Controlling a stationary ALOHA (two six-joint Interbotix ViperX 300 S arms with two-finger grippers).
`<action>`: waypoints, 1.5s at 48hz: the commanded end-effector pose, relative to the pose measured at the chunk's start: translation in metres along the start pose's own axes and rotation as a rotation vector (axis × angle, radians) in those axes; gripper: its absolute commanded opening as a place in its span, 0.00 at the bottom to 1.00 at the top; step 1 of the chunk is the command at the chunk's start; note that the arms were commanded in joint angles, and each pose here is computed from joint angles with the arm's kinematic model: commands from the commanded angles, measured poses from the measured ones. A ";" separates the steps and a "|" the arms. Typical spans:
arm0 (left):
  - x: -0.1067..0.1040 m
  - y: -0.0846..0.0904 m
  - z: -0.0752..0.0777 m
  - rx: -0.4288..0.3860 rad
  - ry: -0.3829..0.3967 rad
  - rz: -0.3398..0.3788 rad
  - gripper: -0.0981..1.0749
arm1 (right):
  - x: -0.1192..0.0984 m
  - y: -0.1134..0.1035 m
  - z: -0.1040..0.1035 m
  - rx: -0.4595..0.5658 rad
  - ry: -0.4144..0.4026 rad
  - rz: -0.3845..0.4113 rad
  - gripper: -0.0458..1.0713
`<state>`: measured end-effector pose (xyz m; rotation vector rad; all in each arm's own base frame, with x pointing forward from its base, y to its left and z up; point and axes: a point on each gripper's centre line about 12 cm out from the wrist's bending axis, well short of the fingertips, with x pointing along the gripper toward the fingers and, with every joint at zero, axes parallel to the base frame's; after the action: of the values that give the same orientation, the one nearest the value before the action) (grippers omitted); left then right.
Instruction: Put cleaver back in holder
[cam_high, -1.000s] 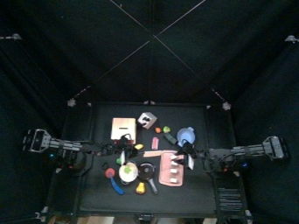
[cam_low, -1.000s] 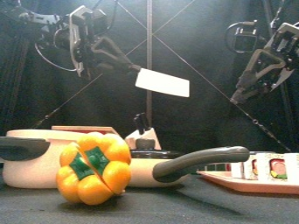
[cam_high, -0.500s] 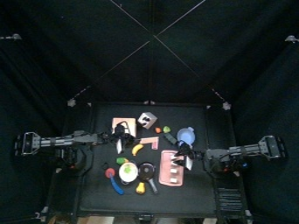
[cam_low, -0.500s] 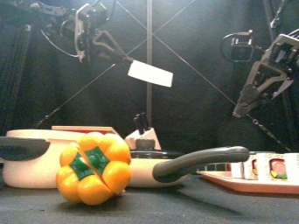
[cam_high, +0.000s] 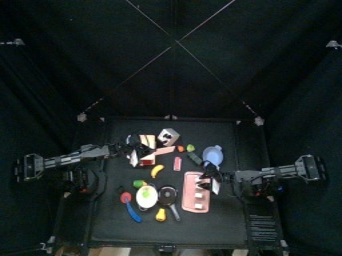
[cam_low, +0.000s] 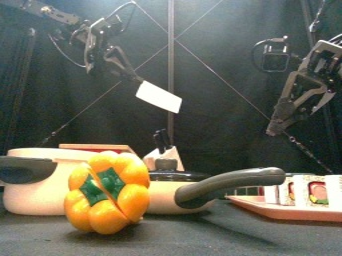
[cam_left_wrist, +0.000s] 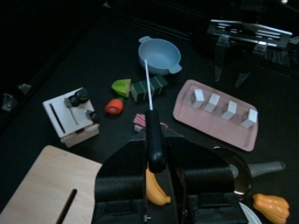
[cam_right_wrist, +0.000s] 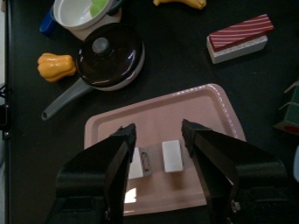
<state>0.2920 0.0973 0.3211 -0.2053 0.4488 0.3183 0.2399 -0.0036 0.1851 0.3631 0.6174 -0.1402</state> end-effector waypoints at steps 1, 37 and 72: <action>-0.011 -0.003 0.025 -0.007 -0.062 -0.006 0.45 | 0.000 0.003 0.010 0.004 -0.027 0.010 0.78; -0.024 0.007 0.022 -0.059 0.019 0.308 0.45 | 0.005 0.004 0.011 -0.006 -0.017 0.007 0.78; 0.014 0.041 0.011 -0.083 0.181 0.433 0.46 | 0.020 -0.009 0.011 0.006 0.014 -0.043 0.78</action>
<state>0.2861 0.1383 0.3064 -0.2443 0.6840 0.7578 0.2528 -0.0151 0.1696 0.3575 0.6735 -0.1867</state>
